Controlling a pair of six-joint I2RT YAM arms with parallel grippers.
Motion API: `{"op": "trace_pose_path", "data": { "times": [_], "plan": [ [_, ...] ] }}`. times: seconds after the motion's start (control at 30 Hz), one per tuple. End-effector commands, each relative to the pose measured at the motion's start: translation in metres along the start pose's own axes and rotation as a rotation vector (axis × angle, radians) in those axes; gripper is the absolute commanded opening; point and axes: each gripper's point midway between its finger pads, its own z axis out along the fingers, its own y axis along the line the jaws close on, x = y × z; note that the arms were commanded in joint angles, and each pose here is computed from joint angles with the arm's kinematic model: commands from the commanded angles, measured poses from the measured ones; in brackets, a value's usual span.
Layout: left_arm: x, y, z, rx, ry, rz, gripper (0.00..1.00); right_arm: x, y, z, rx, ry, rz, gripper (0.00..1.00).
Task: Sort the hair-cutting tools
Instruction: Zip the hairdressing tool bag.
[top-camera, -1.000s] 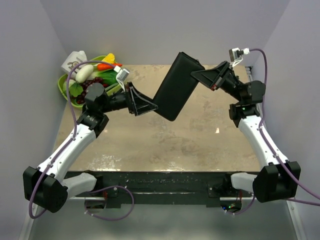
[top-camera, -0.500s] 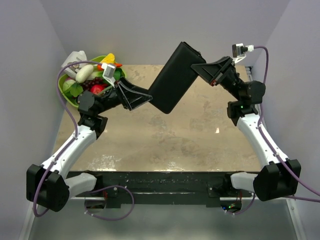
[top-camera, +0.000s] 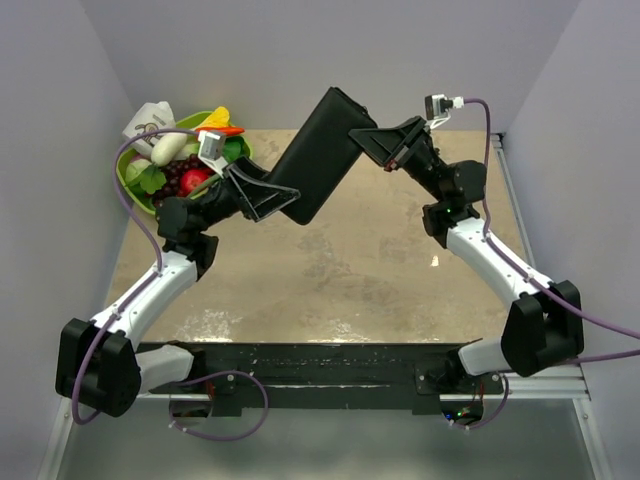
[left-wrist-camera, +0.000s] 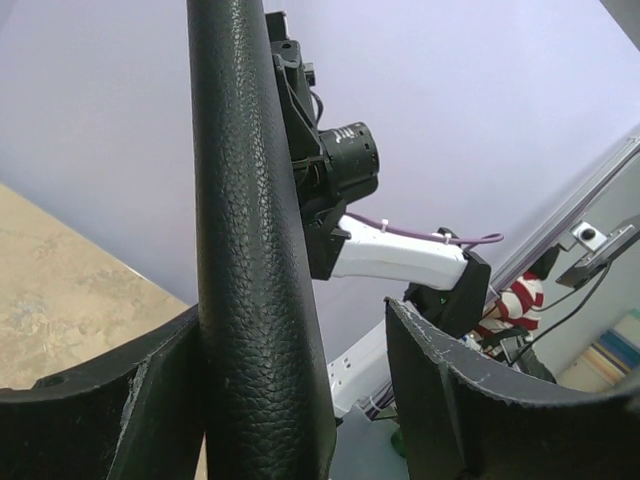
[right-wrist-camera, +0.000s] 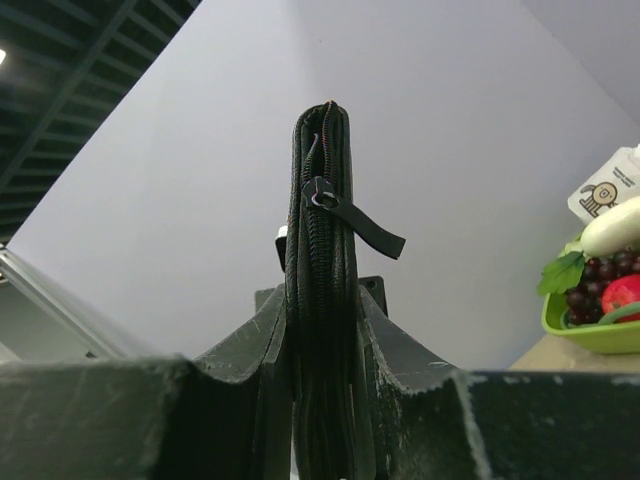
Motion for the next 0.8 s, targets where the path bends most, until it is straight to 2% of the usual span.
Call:
{"op": "trace_pose_path", "data": {
  "times": [0.0, 0.23, 0.37, 0.77],
  "plan": [
    [-0.01, -0.014, 0.0, 0.051, -0.049, 0.046, 0.68, -0.033, 0.049, 0.002, -0.086, -0.174, -0.124, 0.0],
    [-0.012, -0.008, -0.001, 0.03, -0.074, 0.033, 0.66, -0.032, 0.051, 0.002, -0.021, -0.205, -0.174, 0.0],
    [-0.015, -0.005, 0.001, 0.024, -0.087, 0.025, 0.56, -0.025, 0.051, 0.003, -0.013, -0.205, -0.187, 0.0],
    [-0.02, -0.004, 0.003, 0.027, -0.107, 0.031, 0.55, 0.003, 0.051, 0.012, -0.028, -0.154, -0.167, 0.0]
  ]
}}
